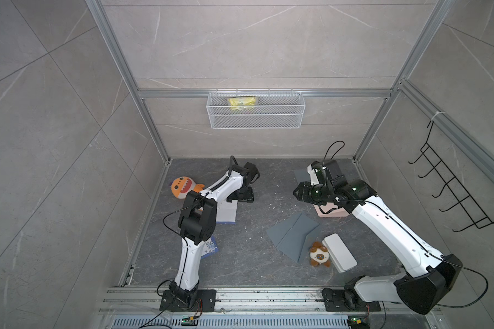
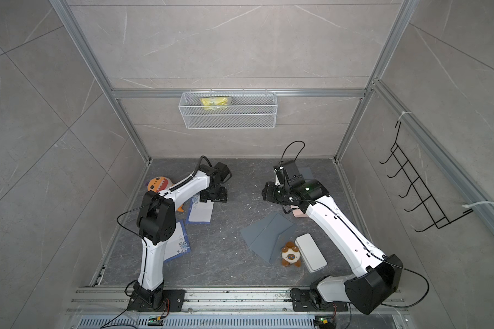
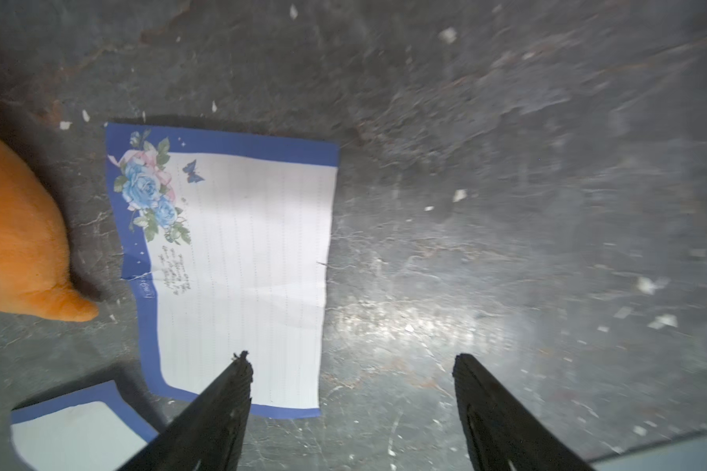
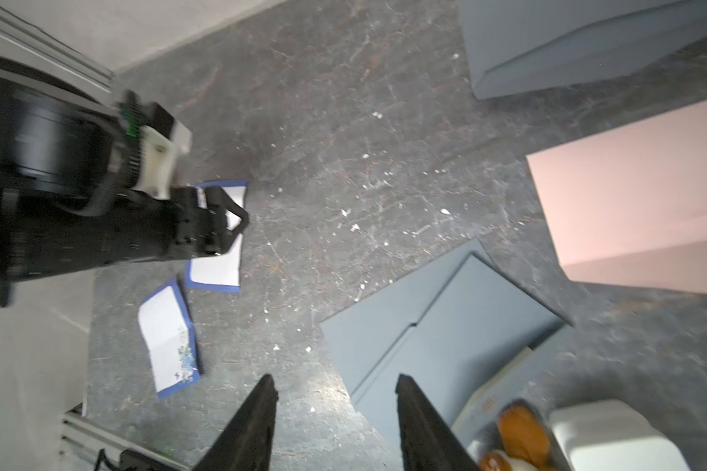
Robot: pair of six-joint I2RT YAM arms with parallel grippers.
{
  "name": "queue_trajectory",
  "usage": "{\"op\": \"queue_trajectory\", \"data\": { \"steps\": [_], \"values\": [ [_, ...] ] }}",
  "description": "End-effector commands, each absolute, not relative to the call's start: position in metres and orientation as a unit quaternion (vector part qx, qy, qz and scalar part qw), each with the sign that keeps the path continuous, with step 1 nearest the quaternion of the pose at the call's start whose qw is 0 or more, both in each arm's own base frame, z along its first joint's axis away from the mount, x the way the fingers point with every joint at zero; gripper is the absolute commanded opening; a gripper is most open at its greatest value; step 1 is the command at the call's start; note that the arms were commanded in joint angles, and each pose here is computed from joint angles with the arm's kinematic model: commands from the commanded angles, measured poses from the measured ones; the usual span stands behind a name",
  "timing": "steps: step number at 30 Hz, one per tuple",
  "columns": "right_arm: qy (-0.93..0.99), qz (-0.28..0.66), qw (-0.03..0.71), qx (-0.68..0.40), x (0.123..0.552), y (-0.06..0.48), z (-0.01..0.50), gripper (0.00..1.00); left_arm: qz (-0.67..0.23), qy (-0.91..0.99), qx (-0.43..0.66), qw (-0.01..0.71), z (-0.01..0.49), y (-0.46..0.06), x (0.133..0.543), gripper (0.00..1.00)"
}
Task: Take the letter paper out of the envelope
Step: Place the letter paper at the center of the board, then pick up the envelope from the center of the board.
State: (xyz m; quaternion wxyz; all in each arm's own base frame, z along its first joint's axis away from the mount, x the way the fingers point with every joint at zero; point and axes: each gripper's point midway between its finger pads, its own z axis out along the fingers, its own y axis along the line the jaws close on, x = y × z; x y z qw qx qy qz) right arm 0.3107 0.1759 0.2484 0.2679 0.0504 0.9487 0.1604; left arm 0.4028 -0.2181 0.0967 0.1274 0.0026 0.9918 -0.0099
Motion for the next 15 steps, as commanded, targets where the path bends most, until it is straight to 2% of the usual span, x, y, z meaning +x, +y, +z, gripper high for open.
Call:
{"op": "queue_trajectory", "data": {
  "steps": [1, 6, 9, 15],
  "values": [
    [0.969, 0.036, 0.228, 0.084, 0.292, 0.144, 0.226, 0.5, -0.151, 0.974, 0.037, 0.167, 0.149, -0.261, 0.405, 0.78],
    [0.978, -0.077, 0.158, 0.115, 0.263, 0.123, 0.186, 0.5, -0.335, 0.926, 0.093, 0.145, 0.188, -0.316, 0.377, 0.77],
    [0.98, -0.085, 0.13, 0.126, 0.251, 0.123, 0.155, 0.5, -0.416, 0.895, 0.104, 0.126, 0.199, -0.331, 0.356, 0.78],
    [0.982, -0.094, 0.098, 0.133, 0.244, 0.124, 0.111, 0.52, -0.466, 0.874, 0.093, 0.102, 0.191, -0.323, 0.315, 0.8]
  ]
}}
